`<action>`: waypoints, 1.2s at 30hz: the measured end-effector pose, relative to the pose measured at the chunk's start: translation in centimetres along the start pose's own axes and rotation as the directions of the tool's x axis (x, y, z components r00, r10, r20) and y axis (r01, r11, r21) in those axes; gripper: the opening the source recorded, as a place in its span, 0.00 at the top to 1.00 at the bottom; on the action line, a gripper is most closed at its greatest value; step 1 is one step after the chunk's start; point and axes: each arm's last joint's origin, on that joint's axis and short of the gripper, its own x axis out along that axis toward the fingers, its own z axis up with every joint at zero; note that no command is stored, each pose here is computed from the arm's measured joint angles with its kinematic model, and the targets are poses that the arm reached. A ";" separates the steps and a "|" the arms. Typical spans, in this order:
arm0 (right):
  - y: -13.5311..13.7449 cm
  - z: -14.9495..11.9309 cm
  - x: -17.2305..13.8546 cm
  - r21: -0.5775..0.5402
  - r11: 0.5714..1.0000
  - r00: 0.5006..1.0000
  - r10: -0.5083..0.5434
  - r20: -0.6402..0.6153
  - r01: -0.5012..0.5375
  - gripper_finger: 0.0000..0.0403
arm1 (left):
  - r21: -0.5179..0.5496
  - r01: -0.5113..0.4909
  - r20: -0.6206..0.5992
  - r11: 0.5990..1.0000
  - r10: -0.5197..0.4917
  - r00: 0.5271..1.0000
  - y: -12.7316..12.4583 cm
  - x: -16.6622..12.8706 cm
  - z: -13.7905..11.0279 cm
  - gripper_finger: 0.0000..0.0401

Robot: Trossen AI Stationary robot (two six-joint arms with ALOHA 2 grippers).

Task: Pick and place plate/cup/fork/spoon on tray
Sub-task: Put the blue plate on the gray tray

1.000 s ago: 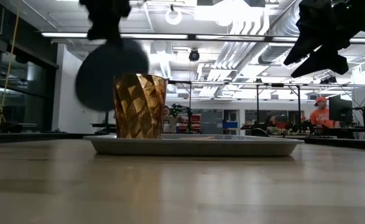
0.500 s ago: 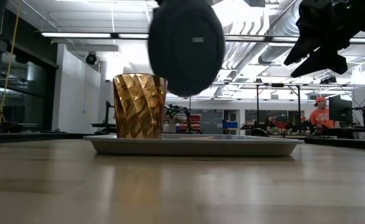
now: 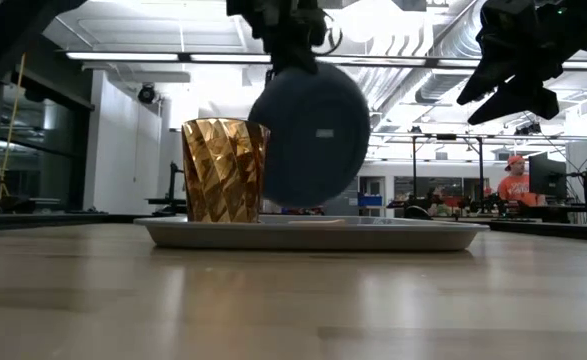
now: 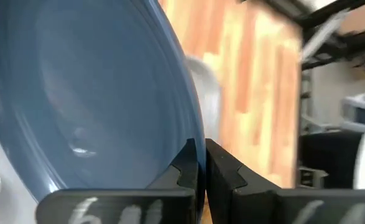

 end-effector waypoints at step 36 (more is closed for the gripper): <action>0.2 0.2 0.0 0.012 1.000 1.000 0.014 0.023 -0.014 0.52 | 0.164 -0.016 -0.190 0.986 0.047 0.981 2.5 1.7 -1.3 1.00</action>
